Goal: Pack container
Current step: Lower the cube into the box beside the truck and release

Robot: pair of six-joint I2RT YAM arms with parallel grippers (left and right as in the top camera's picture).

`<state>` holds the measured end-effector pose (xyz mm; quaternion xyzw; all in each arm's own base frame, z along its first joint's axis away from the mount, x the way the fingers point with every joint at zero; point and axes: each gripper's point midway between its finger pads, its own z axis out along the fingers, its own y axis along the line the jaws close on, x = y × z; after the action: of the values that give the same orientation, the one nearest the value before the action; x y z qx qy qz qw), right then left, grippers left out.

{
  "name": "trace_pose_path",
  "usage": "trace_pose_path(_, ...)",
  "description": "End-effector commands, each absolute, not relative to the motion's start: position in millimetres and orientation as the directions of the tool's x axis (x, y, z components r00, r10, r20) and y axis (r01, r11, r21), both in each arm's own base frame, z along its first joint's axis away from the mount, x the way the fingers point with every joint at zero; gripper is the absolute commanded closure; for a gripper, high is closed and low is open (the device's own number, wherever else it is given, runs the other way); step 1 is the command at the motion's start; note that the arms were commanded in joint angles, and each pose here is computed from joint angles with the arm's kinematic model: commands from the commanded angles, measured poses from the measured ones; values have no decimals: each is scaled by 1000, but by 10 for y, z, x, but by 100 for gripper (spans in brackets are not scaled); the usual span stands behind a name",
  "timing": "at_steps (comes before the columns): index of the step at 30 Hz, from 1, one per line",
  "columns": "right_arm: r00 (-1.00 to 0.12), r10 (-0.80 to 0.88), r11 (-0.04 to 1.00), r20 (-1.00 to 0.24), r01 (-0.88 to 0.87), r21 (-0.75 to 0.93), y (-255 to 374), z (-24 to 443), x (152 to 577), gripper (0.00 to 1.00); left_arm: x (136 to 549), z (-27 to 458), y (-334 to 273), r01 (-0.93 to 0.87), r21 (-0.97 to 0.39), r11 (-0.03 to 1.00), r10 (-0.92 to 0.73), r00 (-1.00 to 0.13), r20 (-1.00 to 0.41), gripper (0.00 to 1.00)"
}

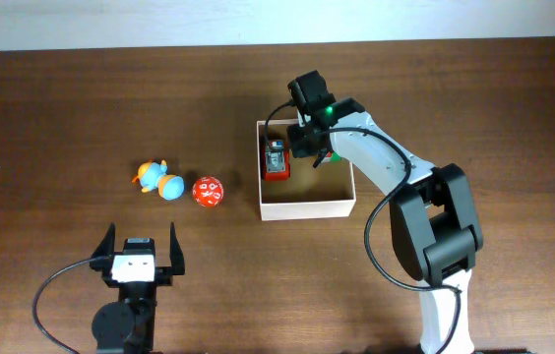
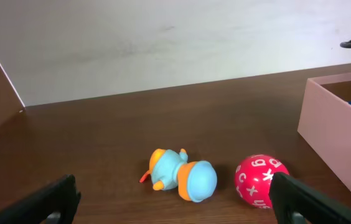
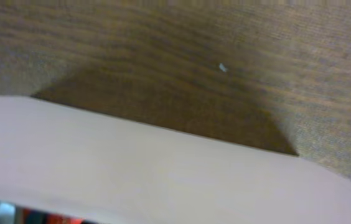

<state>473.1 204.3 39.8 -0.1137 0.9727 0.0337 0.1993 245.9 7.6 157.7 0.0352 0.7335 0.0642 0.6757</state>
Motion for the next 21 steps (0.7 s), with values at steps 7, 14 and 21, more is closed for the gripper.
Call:
trace_pose_path(7,-863,-275,957,-423,-290,-31,2045,373,4814,75,2459,1568,48,-19,154,988,152,-82,-985,1)
trace_pose_path(14,-863,-278,957,-422,-288,-42,2029,369,4816,75,2459,1566,48,-19,154,988,152,-82,-985,1)
trace_pose_path(21,-863,-277,957,-422,-290,-34,2039,372,4815,71,2459,1566,48,-19,154,988,152,-82,-985,1)
